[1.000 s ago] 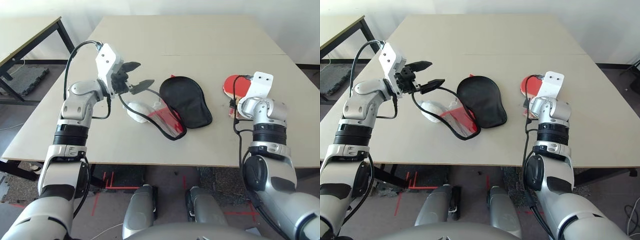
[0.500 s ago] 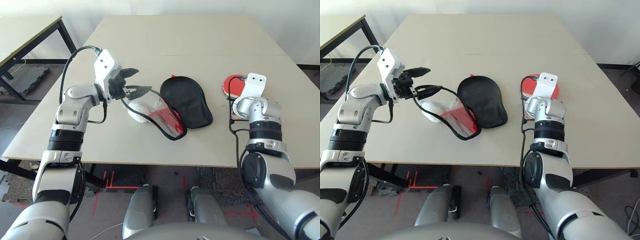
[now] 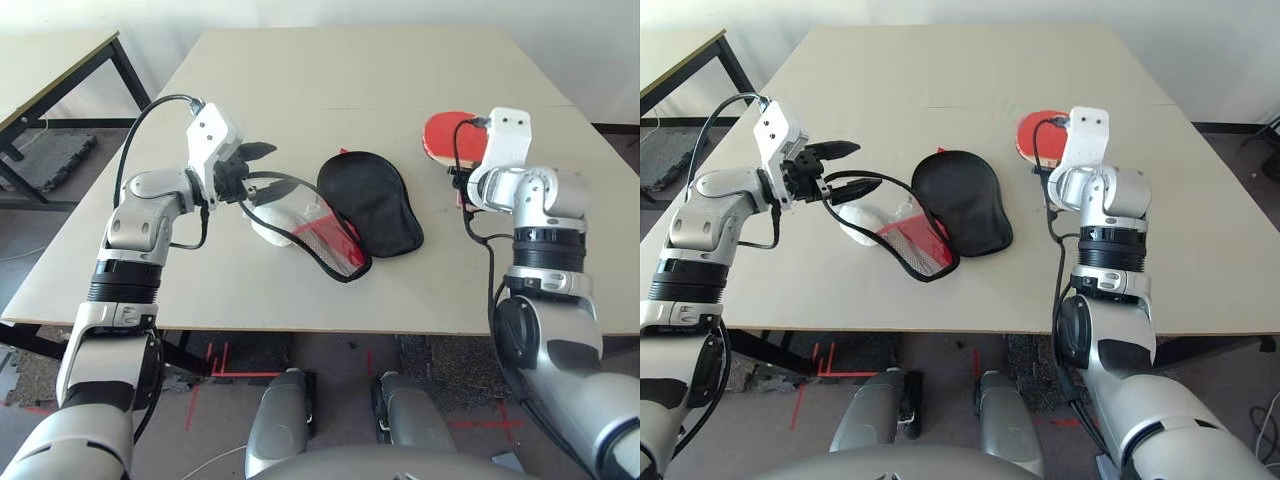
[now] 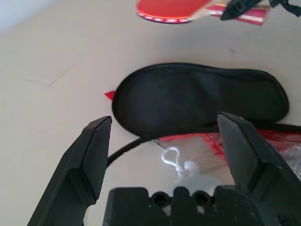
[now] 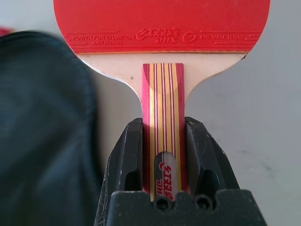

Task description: Store the ping-pong paddle in its case and zip it.

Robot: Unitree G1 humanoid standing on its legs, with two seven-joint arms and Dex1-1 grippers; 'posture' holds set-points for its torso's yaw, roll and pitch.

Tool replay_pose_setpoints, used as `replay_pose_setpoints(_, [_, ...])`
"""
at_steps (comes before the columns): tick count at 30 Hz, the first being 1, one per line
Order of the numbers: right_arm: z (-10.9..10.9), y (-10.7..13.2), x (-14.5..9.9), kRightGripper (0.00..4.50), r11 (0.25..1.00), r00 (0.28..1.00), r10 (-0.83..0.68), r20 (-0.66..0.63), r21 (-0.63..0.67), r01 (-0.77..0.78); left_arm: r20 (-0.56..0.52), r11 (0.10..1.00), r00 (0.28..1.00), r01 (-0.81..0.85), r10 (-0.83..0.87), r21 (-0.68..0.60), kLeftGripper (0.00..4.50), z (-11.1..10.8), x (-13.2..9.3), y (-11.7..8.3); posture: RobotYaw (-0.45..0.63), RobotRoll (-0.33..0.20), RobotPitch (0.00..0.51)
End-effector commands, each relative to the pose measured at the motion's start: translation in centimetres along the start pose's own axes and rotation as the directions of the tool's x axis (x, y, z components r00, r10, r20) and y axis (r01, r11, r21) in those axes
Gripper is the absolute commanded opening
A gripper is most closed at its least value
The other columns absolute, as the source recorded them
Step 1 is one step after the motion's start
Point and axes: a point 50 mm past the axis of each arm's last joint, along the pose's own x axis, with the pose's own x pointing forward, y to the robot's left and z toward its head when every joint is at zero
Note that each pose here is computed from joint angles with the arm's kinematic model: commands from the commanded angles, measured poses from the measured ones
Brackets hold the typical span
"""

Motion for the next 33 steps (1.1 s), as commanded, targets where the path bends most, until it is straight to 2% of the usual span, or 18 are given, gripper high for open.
replay_pose_setpoints(1, [0.4,2.8,-1.0,1.10,0.995,0.995,0.095,0.008,-0.040,-0.094,0.010,1.000,1.000,0.011,-0.011,-0.022,4.50,0.5,-0.9,0.3,0.09,0.000,0.086])
replay_pose_setpoints(7, [-2.0,6.4,-0.4,1.10,0.979,0.981,0.179,-0.075,-0.090,-0.185,-0.034,1.000,0.999,0.028,-0.028,-0.006,4.50,0.2,-1.8,0.2,0.11,0.000,0.085])
replay_pose_setpoints(12, [-2.9,7.4,-0.1,1.10,0.970,0.973,0.205,-0.104,-0.114,-0.217,-0.038,0.999,0.999,0.025,-0.026,-0.021,4.50,0.4,-2.9,0.3,0.13,0.000,0.088])
replay_pose_setpoints(17, [-3.8,7.3,0.6,1.10,0.969,0.974,0.182,-0.135,-0.146,-0.201,-0.058,1.000,0.998,0.003,-0.004,-0.013,4.50,0.4,-3.5,0.5,0.14,0.000,0.085])
replay_pose_setpoints(33, [-6.0,6.9,1.5,1.10,0.948,0.969,0.154,-0.193,-0.249,-0.201,-0.070,0.999,0.997,0.025,-0.026,-0.025,4.50,0.0,-3.2,-0.2,0.14,0.000,0.082])
